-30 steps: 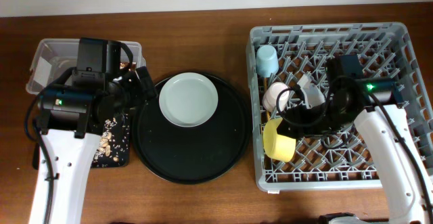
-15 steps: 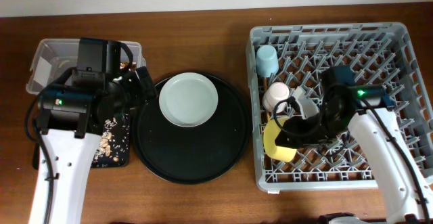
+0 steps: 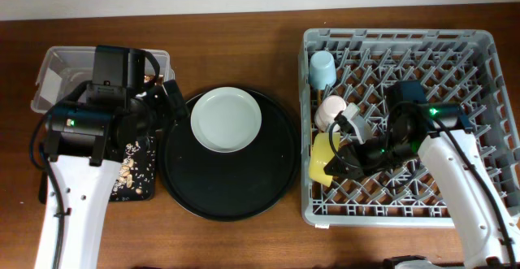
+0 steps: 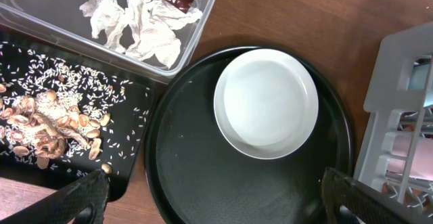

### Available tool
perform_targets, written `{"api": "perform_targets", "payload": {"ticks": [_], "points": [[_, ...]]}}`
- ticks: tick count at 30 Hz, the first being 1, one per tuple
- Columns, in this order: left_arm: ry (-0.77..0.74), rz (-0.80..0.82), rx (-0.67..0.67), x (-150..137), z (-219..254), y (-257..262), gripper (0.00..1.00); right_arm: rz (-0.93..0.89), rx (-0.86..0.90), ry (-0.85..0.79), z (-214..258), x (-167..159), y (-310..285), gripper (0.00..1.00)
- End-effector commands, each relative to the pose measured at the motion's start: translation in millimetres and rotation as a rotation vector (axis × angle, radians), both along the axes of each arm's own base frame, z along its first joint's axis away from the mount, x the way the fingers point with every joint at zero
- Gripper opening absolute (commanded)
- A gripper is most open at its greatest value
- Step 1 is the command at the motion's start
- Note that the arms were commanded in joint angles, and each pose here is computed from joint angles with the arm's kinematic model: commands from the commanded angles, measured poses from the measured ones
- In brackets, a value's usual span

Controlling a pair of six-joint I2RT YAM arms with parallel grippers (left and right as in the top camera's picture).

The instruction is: Sort waste into correct bins and load items into the dishwasher rack

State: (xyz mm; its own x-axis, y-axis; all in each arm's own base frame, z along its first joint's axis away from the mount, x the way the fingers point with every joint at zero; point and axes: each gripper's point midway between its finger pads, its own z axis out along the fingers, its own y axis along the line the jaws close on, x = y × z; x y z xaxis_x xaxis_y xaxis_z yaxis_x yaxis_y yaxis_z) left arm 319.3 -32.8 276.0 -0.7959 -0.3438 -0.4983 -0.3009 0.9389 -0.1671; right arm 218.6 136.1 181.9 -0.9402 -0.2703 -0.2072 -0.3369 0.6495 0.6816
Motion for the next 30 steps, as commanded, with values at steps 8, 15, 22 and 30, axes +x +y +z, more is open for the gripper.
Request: {"api": "perform_targets", "payload": {"ticks": [8,15,22,30], "points": [[-0.019,-0.002,0.003,0,6,1,0.99,0.088,0.15,-0.194,19,9,-3,0.04],[-0.019,-0.002,0.004,-1,6,1,0.99,0.304,0.412,-0.512,53,-6,18,0.04],[-0.019,-0.002,0.003,0,6,1,0.99,0.289,0.358,-0.569,-3,-7,-5,0.04],[-0.019,-0.002,0.003,0,6,1,0.99,0.173,0.334,-0.555,-28,2,-28,0.06]]}}
